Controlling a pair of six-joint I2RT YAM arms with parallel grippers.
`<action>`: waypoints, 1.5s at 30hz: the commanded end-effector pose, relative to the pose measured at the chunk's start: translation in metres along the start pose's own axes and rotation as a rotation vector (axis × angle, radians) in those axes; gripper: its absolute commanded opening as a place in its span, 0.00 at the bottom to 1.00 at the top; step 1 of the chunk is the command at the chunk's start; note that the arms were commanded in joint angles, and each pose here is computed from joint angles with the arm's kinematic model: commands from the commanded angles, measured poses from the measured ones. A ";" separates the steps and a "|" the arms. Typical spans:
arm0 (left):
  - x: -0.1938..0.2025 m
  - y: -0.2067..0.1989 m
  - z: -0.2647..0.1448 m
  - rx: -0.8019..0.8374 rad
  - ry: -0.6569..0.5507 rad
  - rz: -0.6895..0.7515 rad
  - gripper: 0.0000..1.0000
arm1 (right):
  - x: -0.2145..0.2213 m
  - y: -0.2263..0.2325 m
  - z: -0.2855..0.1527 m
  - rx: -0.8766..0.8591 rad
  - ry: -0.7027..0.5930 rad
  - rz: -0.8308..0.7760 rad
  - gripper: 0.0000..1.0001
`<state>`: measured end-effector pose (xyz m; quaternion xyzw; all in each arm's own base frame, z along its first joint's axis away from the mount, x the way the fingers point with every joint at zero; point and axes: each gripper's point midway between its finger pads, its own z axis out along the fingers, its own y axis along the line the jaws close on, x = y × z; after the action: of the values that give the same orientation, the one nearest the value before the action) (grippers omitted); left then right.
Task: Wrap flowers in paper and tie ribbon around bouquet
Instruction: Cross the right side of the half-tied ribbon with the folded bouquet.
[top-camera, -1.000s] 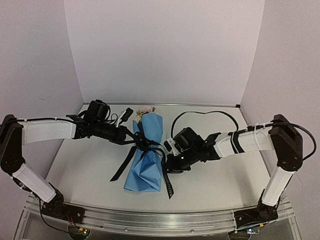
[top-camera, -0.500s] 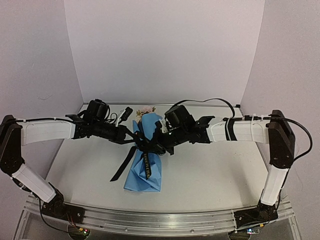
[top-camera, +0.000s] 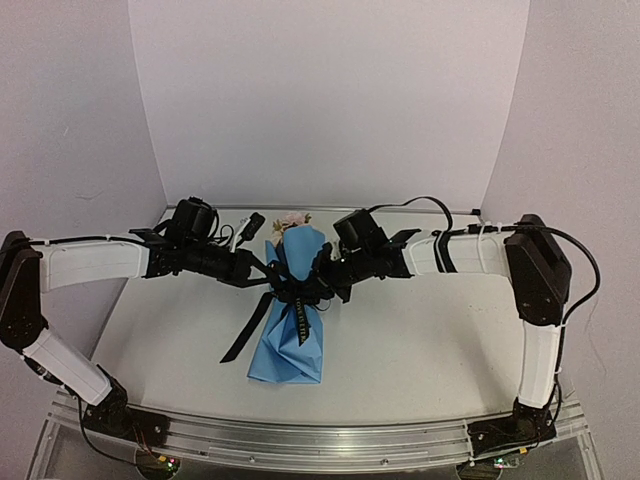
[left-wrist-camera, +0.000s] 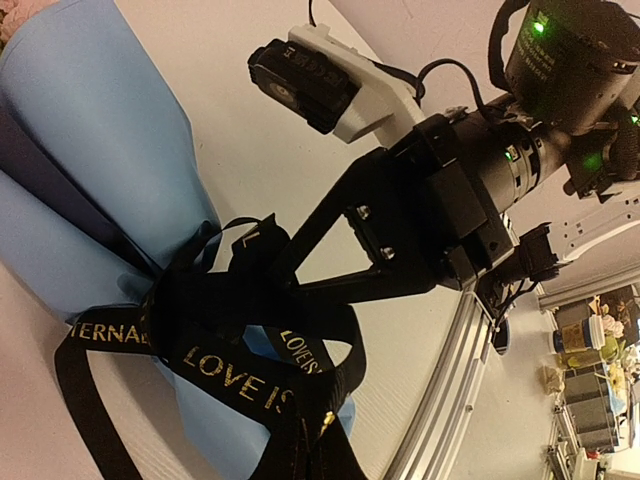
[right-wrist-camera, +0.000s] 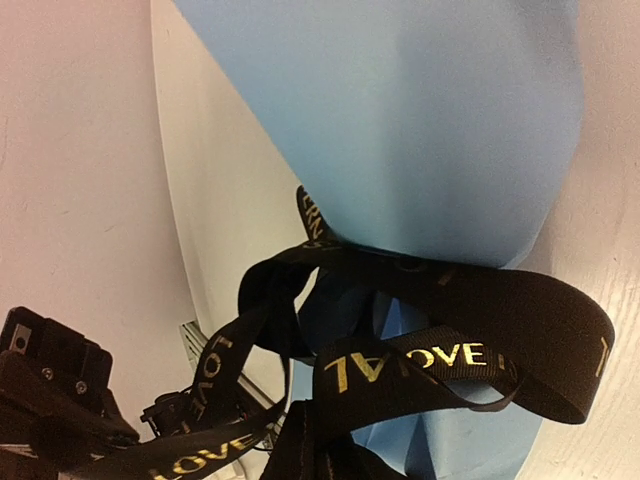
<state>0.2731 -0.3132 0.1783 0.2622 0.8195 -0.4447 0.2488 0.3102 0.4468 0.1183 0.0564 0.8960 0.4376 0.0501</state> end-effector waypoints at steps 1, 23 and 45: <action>-0.018 -0.015 -0.010 0.015 -0.048 0.057 0.00 | -0.003 0.010 0.001 -0.044 -0.012 0.019 0.00; -0.012 -0.020 -0.014 0.034 -0.040 0.056 0.00 | -0.002 -0.020 0.002 0.008 -0.065 0.210 0.00; -0.007 -0.019 -0.013 0.042 -0.042 0.057 0.00 | -0.010 -0.003 -0.010 0.043 -0.187 0.230 0.21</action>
<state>0.2688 -0.3107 0.1862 0.2653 0.8140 -0.4484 0.2569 0.3191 0.4288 0.0865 0.2185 0.8895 0.3980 0.0518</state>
